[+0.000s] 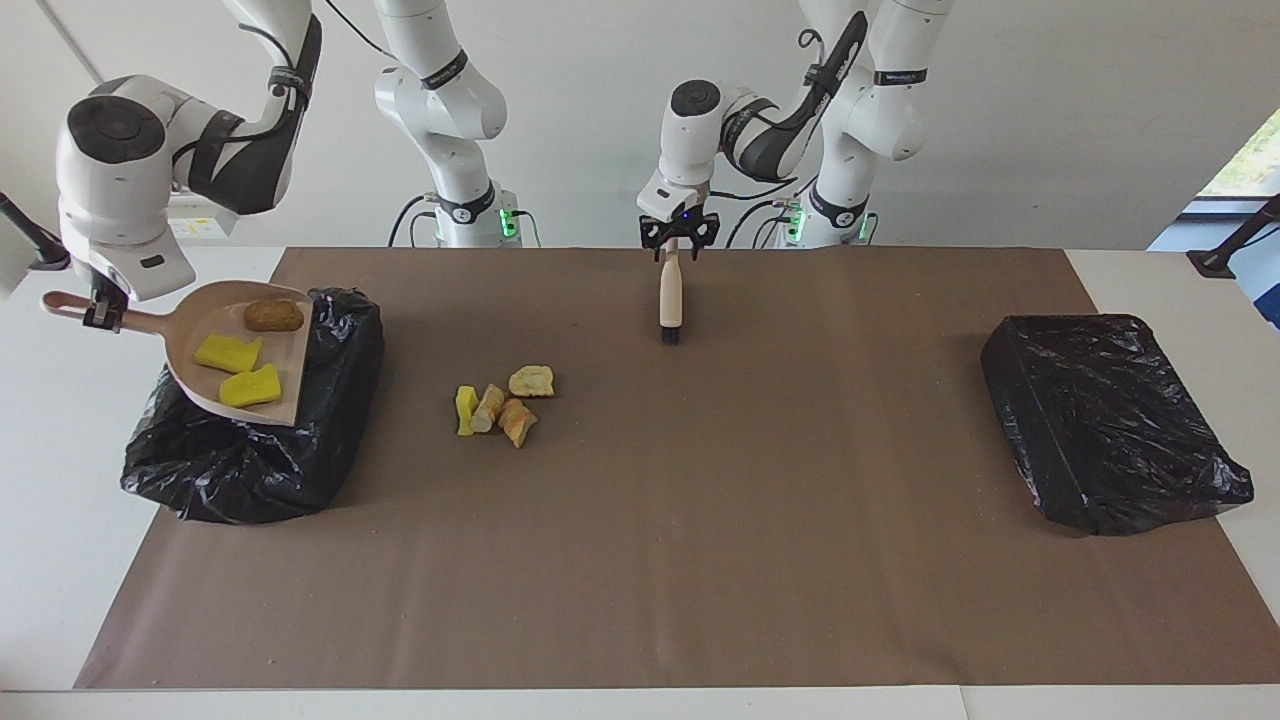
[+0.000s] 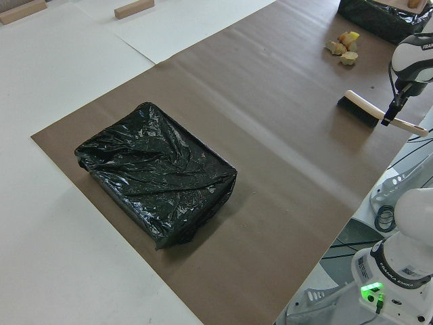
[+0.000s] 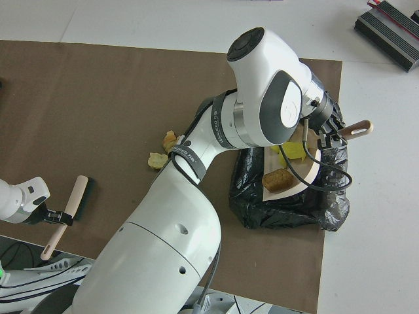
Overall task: Sweep and dump trash in bin
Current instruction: 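Tip the dustpan into the bag while the left gripper drops the brush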
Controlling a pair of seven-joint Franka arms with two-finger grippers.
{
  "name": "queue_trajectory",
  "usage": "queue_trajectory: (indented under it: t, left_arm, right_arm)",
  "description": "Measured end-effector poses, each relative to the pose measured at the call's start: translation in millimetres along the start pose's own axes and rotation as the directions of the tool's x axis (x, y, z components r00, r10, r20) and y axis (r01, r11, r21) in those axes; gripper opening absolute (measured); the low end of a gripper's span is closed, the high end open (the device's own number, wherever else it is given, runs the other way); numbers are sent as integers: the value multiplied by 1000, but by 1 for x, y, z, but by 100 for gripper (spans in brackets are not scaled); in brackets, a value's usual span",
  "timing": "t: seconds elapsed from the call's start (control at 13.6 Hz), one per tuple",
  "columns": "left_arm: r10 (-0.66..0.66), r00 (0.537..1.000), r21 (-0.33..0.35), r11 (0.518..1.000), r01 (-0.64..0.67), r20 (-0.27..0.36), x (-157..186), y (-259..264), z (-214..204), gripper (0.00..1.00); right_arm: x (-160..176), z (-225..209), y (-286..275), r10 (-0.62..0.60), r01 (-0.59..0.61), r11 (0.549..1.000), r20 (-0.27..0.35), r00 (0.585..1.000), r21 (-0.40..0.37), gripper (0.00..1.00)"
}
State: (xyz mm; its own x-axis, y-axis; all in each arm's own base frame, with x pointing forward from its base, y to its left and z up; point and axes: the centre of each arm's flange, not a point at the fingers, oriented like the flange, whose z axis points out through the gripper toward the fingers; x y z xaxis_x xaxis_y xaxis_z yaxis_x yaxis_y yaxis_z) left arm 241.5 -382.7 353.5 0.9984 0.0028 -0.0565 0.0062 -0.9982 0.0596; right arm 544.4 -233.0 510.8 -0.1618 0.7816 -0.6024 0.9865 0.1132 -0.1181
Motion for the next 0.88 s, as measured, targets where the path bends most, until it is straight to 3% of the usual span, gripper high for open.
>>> queue_trajectory:
  t: [0.07, 0.37, 0.52, 0.88]
  left_arm:
    - [23, 1000, -19, 1000, -23, -15, 19, -3, -12, 99]
    - [157, 987, -17, 987, -158, -39, 114, -31, -91, 100]
    - [213, 973, -19, 976, -216, -83, 165, -62, -142, 100]
    - [286, 943, 27, 958, -286, -171, 236, -158, -254, 100]
  right_arm:
    - [0, 0, 0, -15, 15, 1000, 24, 1000, 6, 31]
    - [13, -4, 1, -61, 62, 998, 134, 989, -6, 31]
    - [25, -17, 6, -57, 62, 998, 198, 979, -19, 31]
    - [65, -67, 14, -45, 48, 999, 294, 955, -3, 31]
